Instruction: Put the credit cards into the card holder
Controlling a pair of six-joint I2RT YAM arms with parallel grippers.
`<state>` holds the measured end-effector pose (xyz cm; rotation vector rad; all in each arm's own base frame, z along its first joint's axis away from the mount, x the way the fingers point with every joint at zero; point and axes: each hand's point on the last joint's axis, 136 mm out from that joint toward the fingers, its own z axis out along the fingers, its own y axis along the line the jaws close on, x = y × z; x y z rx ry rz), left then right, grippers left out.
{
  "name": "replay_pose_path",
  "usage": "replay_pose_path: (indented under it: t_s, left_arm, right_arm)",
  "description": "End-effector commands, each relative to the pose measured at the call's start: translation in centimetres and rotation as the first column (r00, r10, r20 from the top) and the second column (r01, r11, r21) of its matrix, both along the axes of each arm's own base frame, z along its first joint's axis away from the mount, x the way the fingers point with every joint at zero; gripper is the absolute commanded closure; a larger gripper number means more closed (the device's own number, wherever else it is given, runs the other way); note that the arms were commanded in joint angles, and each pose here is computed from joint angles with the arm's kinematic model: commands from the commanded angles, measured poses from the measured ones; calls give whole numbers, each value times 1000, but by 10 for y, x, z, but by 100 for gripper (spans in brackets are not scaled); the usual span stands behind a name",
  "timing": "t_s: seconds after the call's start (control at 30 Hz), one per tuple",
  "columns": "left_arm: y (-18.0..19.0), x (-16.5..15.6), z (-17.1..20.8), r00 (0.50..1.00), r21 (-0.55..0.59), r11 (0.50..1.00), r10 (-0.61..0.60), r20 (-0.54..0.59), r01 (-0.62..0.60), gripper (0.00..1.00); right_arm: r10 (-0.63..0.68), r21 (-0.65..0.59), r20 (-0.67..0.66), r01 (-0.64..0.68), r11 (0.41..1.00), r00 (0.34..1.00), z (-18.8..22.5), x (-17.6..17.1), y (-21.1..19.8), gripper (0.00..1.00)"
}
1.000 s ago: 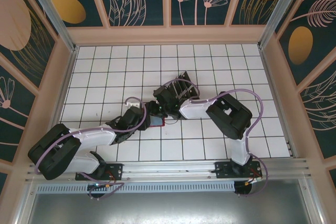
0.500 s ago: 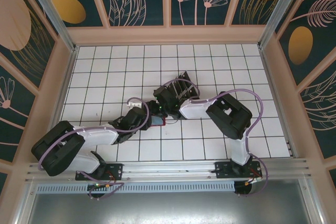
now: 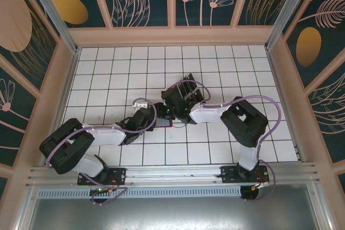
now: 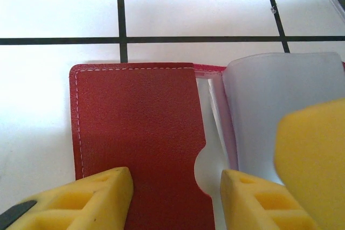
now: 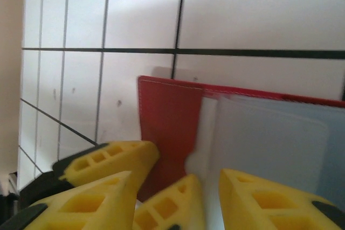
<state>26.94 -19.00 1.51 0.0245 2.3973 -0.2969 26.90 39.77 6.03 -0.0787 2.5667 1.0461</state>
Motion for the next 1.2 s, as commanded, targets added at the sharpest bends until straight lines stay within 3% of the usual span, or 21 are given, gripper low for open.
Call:
replay_pose_path:
  t_s: [0.0, 0.47, 0.77, 1.03, 1.17]
  left_arm:
    - [22, -38, -46, 981, 91, 996, 0, -195, 18, 52]
    - [23, -39, -49, 981, 87, 996, -2, -196, 19, 52]
    - [20, -38, -44, 983, 72, 997, -10, -183, 23, 51]
    - [17, -33, -21, 993, 26, 999, -21, -118, 24, 37]
    - [13, -32, -12, 995, 2, 999, -42, -95, 42, 35]
  right_arm:
    - [-23, -62, 1, 23, 998, 1000, -11, -5, -24, 56]
    - [-54, -30, 37, 55, 998, 998, 7, -4, -39, 52]
    - [-47, -43, 18, 47, 998, 999, -3, -4, -36, 51]
    - [1, -14, -10, -1, 1000, 1000, -11, 1, -10, 51]
    - [13, 11, -22, -13, 1000, 1000, -9, 1, 2, 51]
